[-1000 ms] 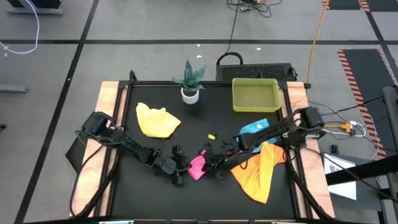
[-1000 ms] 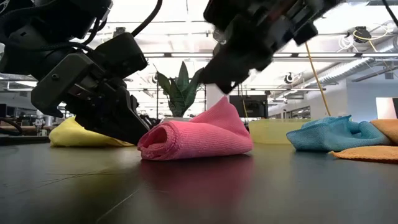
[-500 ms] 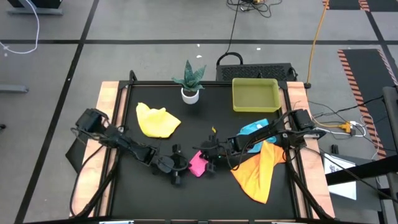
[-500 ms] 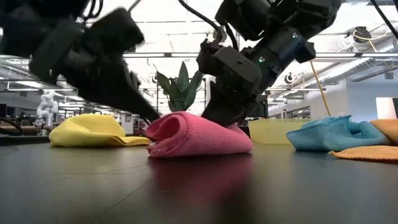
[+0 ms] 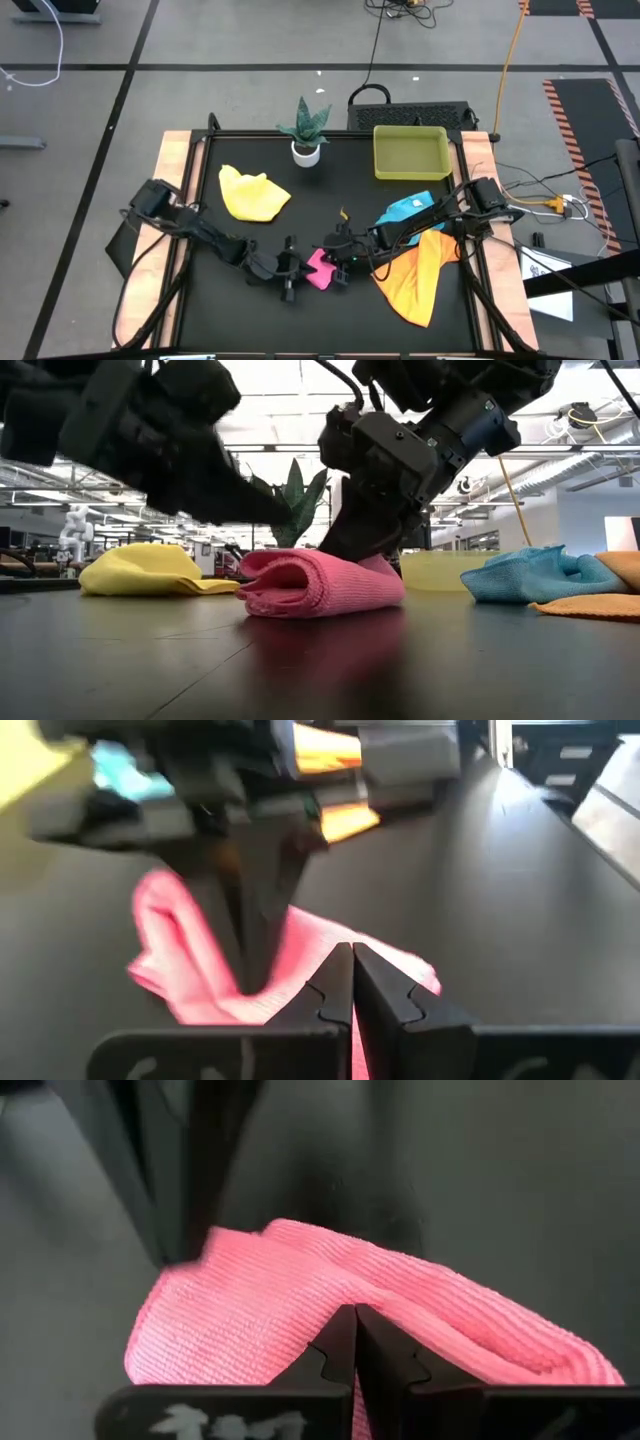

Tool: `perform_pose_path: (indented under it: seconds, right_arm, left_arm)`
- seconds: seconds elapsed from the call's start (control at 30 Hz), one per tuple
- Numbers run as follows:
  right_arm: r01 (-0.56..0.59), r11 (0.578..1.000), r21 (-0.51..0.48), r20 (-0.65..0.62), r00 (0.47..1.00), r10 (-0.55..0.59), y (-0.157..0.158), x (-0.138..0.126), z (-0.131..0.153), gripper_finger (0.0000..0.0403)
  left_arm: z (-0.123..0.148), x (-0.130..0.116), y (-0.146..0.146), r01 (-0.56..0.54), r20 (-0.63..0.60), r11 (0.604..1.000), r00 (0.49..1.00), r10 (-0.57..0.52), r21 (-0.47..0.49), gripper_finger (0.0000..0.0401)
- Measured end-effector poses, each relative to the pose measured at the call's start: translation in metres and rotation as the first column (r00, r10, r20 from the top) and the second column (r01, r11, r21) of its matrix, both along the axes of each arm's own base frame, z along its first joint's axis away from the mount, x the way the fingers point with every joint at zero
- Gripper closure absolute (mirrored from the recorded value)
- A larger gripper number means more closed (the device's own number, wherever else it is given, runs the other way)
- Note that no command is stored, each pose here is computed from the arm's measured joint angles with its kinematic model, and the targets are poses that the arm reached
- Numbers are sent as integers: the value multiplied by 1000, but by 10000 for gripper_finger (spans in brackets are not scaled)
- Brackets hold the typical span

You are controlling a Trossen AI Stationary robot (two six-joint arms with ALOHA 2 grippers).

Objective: Fold microfiber towels
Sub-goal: Fold the pink microfiber cloth

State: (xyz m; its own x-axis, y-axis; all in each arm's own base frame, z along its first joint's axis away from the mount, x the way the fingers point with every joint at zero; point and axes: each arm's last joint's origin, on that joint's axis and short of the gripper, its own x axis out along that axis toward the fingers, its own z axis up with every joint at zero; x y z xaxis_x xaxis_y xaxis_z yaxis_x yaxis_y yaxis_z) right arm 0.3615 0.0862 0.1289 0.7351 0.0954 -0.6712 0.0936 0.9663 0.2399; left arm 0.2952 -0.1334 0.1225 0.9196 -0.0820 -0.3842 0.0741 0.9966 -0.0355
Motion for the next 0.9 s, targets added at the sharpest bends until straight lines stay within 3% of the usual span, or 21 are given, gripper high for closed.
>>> perform_pose_path:
  seconds: [0.3,0.5,0.7,0.9]
  right_arm:
    - [-2,1000,-5,53,999,2,-3,-1,17,403]
    - [179,983,-51,10,984,-178,-18,-14,-5,403]
    - [275,960,54,95,956,-279,-35,-35,-30,403]
    - [289,950,117,169,937,-306,-39,-47,-42,403]
  left_arm:
    - [-22,20,-10,18,-54,1000,998,-17,16,394]
    - [-28,18,-9,15,-107,999,994,-11,31,391]
    - [-32,15,-8,5,-155,999,988,0,34,397]
    - [-32,14,-10,23,-158,998,987,-13,62,396]
